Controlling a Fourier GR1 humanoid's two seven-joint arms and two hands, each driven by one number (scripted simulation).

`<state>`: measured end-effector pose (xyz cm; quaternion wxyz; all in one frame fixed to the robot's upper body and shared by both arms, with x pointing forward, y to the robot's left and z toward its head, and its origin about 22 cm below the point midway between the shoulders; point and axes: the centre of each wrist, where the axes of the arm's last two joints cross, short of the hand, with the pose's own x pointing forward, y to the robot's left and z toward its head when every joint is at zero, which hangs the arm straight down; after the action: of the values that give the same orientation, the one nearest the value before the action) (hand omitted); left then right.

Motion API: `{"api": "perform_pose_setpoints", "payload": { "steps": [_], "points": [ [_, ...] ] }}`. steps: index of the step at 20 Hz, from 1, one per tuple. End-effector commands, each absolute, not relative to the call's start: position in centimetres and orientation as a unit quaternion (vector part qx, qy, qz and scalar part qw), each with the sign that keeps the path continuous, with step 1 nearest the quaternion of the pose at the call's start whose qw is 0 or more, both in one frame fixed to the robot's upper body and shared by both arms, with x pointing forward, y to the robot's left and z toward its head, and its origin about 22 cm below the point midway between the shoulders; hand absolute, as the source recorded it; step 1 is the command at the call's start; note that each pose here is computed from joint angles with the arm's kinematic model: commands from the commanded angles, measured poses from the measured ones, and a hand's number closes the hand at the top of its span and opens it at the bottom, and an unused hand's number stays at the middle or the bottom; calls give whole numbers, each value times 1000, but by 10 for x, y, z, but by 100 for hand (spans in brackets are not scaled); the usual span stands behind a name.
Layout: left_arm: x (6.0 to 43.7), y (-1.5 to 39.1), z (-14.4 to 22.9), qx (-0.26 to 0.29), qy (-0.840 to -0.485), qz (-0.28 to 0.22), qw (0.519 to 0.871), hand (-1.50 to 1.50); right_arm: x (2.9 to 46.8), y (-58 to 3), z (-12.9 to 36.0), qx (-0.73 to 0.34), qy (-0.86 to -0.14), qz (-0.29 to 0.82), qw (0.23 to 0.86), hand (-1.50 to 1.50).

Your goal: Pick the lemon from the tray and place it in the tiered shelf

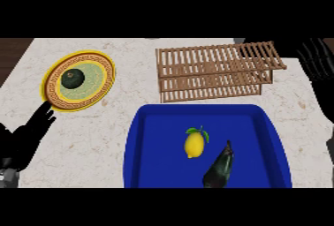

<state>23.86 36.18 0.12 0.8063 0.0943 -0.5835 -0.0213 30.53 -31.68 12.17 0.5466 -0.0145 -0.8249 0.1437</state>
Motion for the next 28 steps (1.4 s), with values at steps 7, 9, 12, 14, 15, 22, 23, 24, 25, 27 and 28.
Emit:
{"api": "perform_pose_setpoints", "payload": {
  "steps": [7, 9, 12, 14, 15, 22, 23, 24, 25, 27, 28],
  "points": [
    [264, 312, 22, 72, -673, -64, 733, 0, 295, -260, 85, 20, -766, -252, 591, -150],
    [269, 314, 32, 85, -690, -69, 715, 0, 260, -353, 43, -309, -664, -31, 680, 150],
    [268, 300, 26, 80, -695, -71, 711, 0, 236, -351, 13, -422, -622, -129, 647, 150],
    [264, 287, 22, 71, -697, -79, 709, 0, 228, -323, -1, -455, -623, -192, 606, -150],
    [268, 281, 20, 68, -698, -85, 707, 0, 225, -304, -6, -467, -630, -208, 585, -150],
    [277, 244, 19, 62, -701, -105, 703, 0, 164, -189, -4, -411, -676, -222, 570, -150],
    [272, 236, 16, 55, -705, -113, 698, 0, 162, -189, -2, -392, -669, -182, 605, -150],
    [282, 241, 17, 54, -707, -111, 696, 0, 157, -179, -16, -399, -663, -149, 615, -150],
    [279, 235, 17, 55, -710, -112, 693, 0, 148, -188, -11, -406, -652, -126, 628, -150],
    [272, 236, 14, 48, -705, -121, 697, 0, 135, -179, -7, -410, -634, -112, 646, -150],
    [280, 211, 19, 46, -712, -118, 691, 0, 138, -170, -7, -406, -633, -98, 651, -150]
  ]
}}
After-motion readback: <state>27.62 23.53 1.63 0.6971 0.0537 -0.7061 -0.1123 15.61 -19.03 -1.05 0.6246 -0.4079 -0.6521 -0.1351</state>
